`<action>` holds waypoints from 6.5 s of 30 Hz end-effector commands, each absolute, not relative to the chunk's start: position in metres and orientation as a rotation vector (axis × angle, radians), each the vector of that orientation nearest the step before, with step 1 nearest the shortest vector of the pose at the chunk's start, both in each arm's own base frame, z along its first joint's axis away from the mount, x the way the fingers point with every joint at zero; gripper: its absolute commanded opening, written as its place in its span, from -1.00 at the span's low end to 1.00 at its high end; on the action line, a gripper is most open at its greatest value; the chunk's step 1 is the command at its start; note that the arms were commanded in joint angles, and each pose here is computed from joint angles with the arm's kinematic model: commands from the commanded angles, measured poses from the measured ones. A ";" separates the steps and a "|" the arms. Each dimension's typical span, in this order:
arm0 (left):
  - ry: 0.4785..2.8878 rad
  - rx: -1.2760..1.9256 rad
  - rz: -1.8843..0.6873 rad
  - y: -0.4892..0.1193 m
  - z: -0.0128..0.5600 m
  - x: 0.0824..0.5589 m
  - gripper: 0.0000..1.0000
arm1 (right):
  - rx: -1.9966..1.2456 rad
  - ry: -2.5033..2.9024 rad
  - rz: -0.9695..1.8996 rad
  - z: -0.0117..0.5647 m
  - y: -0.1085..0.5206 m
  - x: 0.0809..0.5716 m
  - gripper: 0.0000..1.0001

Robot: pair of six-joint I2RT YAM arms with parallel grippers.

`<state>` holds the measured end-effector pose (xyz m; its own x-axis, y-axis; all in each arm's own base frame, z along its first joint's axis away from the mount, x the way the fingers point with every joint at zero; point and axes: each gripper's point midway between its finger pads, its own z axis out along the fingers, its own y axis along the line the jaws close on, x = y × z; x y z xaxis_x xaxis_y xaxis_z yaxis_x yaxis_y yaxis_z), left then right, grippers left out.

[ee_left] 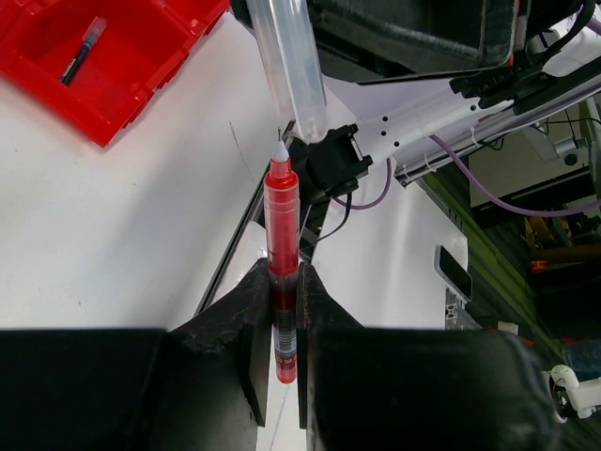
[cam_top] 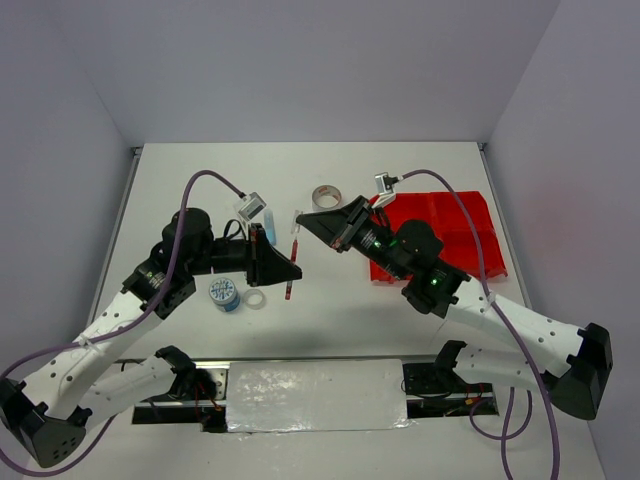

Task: Sort the stationery into containers
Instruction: Close the pen cap on the pen.

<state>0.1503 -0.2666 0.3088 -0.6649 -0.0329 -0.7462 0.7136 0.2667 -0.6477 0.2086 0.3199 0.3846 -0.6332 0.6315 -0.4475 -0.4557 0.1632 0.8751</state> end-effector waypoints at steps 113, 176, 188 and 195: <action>1.840 0.597 -1.288 -0.265 0.335 0.179 -1.00 | -0.218 1.395 1.475 0.422 0.330 0.174 -1.00; 1.555 0.702 -1.089 -0.253 0.420 0.192 -1.00 | -0.556 1.237 1.546 0.470 0.351 0.121 -0.58; 1.567 0.691 -1.069 -0.250 0.415 0.194 -1.00 | -0.571 1.208 1.552 0.476 0.348 0.116 -0.21; 1.574 0.693 -1.073 -0.250 0.413 0.193 -1.00 | -0.562 1.207 1.548 0.477 0.347 0.117 -0.18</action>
